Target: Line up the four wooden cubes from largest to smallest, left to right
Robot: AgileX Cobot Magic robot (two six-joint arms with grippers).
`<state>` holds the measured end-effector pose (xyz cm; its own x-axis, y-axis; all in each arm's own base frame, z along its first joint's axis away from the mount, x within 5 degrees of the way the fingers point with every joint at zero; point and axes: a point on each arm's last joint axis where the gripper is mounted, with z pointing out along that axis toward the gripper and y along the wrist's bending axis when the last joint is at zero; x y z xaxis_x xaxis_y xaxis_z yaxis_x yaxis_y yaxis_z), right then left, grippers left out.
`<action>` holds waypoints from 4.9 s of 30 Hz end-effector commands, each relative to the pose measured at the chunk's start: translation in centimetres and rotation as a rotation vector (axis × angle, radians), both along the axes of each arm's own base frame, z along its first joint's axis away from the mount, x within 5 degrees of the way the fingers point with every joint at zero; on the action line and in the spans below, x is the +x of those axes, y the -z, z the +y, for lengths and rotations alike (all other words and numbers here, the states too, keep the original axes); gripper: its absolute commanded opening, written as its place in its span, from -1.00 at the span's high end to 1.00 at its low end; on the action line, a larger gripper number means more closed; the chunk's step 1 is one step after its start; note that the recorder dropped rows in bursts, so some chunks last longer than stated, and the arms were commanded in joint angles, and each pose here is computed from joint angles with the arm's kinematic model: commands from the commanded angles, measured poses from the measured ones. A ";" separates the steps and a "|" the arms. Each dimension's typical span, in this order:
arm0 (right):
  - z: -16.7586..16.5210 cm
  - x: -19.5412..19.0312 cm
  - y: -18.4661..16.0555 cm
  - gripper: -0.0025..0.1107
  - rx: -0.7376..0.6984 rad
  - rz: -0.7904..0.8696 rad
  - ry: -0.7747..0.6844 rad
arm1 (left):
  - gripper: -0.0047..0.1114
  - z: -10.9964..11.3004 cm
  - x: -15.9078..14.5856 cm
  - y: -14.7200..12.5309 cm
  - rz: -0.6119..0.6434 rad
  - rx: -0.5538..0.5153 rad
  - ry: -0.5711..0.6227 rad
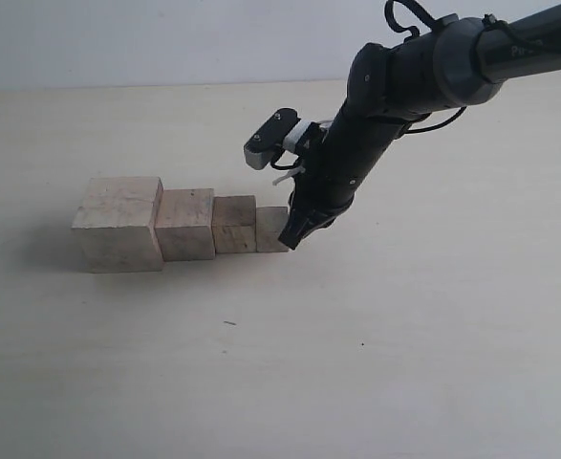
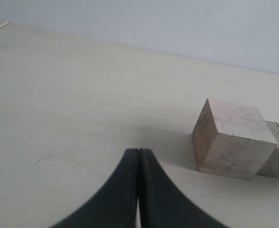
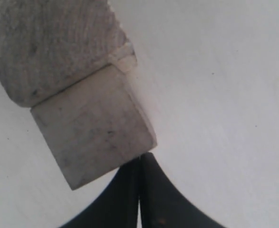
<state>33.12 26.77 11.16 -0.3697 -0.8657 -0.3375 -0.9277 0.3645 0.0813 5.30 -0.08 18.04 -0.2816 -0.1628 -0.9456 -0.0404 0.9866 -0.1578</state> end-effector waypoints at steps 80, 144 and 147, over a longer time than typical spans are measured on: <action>-25.9 -24.5 -21.2 0.96 0.690 -0.888 1.097 | 0.92 -0.1 0.0 0.1 -0.004 -0.004 0.008; -26.4 -27.3 -7.2 0.96 0.600 -0.829 1.151 | 0.92 -0.1 0.0 0.1 -0.004 -0.004 0.008; -26.4 -27.3 -7.2 0.96 0.600 -0.829 1.151 | 0.92 -0.1 0.0 0.1 -0.004 -0.004 0.008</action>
